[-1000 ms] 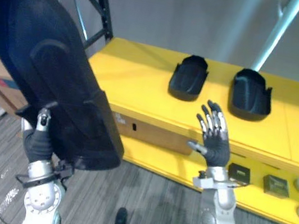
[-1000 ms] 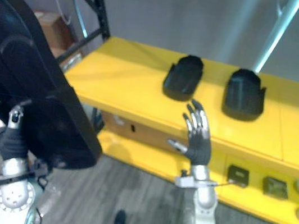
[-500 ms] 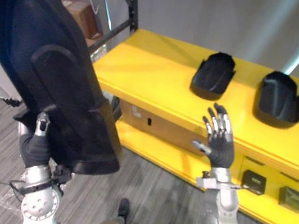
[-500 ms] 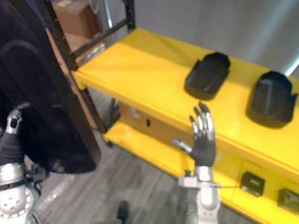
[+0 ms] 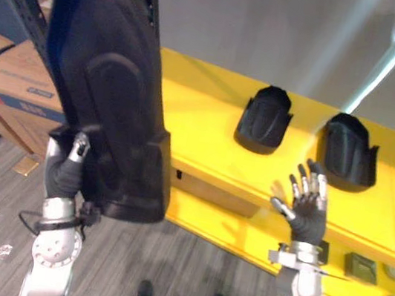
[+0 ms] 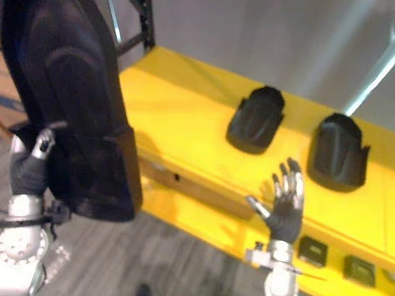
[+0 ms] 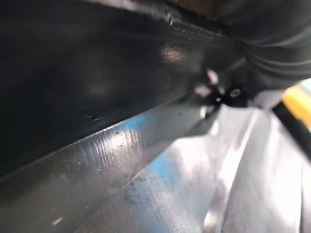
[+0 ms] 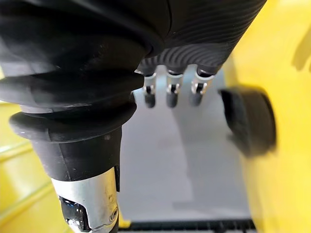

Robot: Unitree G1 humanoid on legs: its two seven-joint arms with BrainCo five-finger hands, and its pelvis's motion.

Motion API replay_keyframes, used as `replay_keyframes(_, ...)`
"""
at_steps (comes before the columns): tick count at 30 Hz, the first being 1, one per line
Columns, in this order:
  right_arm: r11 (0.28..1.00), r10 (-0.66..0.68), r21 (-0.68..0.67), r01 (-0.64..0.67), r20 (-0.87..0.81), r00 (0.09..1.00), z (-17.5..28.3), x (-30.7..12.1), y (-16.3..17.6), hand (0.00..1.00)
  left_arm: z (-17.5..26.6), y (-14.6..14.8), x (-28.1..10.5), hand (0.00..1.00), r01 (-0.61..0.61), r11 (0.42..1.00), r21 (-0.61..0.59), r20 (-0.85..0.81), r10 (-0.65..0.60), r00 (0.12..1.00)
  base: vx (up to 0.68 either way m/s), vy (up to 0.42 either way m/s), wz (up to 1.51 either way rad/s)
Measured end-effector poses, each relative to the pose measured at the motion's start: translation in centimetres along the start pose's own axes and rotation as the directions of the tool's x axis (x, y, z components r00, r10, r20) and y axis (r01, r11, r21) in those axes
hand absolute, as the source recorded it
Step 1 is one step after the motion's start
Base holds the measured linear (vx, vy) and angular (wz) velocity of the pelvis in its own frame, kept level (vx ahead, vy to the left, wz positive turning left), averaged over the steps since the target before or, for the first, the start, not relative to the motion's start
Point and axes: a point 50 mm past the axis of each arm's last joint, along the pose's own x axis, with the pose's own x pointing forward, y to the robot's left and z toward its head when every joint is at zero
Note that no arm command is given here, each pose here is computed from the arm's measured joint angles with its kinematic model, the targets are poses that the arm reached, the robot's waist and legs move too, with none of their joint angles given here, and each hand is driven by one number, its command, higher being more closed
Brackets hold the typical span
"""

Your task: Walk over and take plastic housings, then place them on the shelf

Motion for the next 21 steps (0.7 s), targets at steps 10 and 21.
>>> replay_keyframes(10, 0.877, -0.128, -0.295, 0.379, 0.617, 0.776, 8.5, 2.9, -4.0, 0.0, 0.1, 0.0, 0.2, 1.0, -0.104, 0.994, -0.034, -0.014, 0.104, 0.995, 0.22, -0.031, -0.46)
replay_keyframes(21, 0.976, -0.215, 0.089, 0.197, 0.478, 0.852, 8.2, 1.3, -3.0, 0.0, 0.0, 1.4, 1.4, 1.0, -0.161, 0.987, 0.006, -0.004, 0.161, 0.987, 0.04, 0.198, -0.27)
